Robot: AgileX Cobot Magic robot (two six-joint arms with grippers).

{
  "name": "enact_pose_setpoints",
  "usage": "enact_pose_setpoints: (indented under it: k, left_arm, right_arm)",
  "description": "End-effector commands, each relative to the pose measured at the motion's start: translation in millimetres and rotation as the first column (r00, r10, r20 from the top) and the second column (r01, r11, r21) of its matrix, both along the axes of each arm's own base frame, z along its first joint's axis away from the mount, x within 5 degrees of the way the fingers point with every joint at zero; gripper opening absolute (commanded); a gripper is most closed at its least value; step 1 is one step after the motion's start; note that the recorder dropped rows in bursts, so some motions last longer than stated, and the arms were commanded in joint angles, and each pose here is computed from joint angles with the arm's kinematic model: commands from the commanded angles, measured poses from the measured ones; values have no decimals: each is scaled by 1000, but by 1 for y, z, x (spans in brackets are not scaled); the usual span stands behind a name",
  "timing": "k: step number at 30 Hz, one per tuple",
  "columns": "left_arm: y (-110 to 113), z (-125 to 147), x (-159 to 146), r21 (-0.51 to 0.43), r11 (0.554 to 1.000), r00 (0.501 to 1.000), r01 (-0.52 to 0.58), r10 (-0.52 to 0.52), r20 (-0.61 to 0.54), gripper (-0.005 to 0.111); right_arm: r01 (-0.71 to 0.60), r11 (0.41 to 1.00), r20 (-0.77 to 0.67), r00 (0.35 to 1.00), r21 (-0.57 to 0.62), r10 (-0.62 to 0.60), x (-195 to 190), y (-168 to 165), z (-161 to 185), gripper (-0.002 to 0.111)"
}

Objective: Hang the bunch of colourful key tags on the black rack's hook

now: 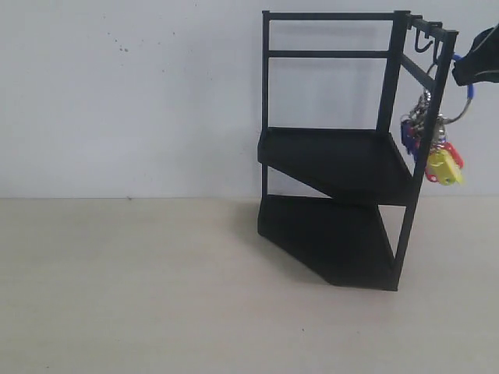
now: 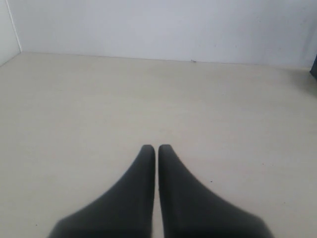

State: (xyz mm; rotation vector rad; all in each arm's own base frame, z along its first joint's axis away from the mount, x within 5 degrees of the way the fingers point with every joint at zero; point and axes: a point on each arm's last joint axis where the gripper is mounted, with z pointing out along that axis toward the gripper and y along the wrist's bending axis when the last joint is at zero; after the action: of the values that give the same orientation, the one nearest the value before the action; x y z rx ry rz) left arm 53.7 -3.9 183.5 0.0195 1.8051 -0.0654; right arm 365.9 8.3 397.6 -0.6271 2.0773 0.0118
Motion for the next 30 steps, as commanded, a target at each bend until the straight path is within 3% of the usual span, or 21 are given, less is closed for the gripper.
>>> enact_pose_setpoints:
  k: [1,8,17,21,23,26,27,30]
  left_arm:
    - [0,2,0,-7,1000,1000,-4,4,11,4]
    - [0,2,0,-7,1000,1000,-4,4,11,4]
    - [0,2,0,-7,1000,1000,-4,4,11,4]
    - [0,2,0,-7,1000,1000,-4,4,11,4]
    - [0,2,0,-7,1000,1000,-4,4,11,4]
    - [0,2,0,-7,1000,1000,-4,4,11,4]
    - [0,2,0,-7,1000,1000,-4,4,11,4]
    - [0,2,0,-7,1000,1000,-4,4,11,4]
  right_arm:
    - [0,1000,8,1000,6,0,-1,1,4,46]
    - [6,1000,19,1000,-5,-6,-3,-1,7,45]
    - [15,997,89,996,-78,-8,-36,-3,40,46]
    - [103,990,79,992,-94,-96,-55,-10,52,46]
    - [169,983,69,984,-74,-164,-61,-13,55,39]
    - [299,953,40,954,-36,-298,-71,-21,59,5]
    - [339,940,21,941,-37,-339,-76,-24,60,0]
    - [412,910,-70,908,-30,-414,-89,-28,58,0]
